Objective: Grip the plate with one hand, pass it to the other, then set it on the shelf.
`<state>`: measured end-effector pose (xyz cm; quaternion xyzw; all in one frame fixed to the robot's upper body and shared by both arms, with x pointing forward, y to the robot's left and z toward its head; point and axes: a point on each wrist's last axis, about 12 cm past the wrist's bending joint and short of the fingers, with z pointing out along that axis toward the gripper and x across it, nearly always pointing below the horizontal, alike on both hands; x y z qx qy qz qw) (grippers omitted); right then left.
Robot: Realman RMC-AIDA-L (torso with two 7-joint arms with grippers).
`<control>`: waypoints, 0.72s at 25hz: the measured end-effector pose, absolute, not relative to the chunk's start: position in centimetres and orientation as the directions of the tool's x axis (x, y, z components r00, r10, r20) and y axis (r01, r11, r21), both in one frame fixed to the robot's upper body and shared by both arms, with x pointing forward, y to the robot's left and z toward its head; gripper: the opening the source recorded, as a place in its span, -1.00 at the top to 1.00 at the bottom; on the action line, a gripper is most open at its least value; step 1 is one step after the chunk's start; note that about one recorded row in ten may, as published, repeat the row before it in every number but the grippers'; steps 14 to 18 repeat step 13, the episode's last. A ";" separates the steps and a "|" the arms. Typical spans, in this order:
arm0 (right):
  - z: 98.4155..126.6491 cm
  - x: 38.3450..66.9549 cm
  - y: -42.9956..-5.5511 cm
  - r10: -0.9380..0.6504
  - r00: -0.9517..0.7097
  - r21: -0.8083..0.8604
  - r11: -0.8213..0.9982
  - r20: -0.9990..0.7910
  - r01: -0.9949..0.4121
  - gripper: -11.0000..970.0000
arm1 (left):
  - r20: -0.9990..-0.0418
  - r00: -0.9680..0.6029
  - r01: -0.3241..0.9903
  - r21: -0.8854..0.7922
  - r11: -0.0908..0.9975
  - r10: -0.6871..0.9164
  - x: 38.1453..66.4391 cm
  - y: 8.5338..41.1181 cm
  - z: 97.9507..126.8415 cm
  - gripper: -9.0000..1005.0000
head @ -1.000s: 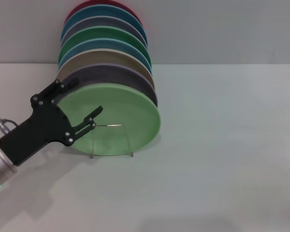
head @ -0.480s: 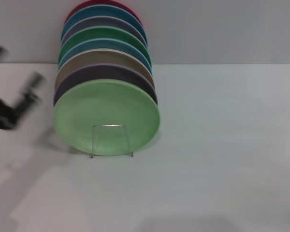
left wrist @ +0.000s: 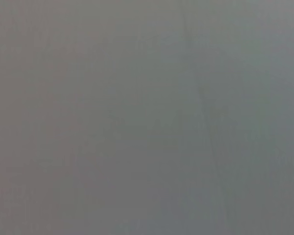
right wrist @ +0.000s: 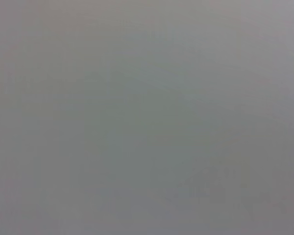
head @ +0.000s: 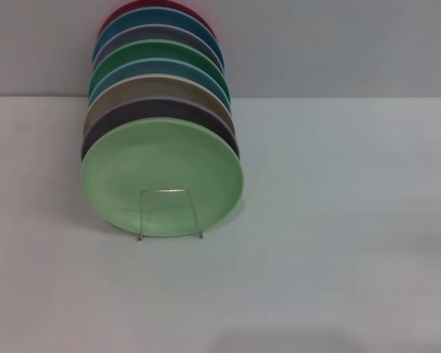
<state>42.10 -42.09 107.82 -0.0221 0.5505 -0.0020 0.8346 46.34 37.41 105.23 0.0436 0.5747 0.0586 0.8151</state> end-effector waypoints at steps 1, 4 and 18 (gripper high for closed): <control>107.0 42.2 -42.0 -0.030 0.373 -0.021 0.999 -0.927 0.027 -0.38 | -0.938 0.319 -0.054 0.129 0.990 0.139 46.2 37.5 104.9 -0.44; 105.4 42.6 -41.7 -0.002 0.318 0.036 0.993 -0.948 0.112 -0.38 | -0.948 0.291 -0.062 0.118 0.991 0.131 46.0 37.4 104.4 -0.44; 104.3 43.0 -41.0 -0.039 0.279 0.009 0.986 -0.959 0.168 -0.38 | -0.962 0.249 -0.063 0.097 0.993 0.110 45.7 37.0 103.6 -0.44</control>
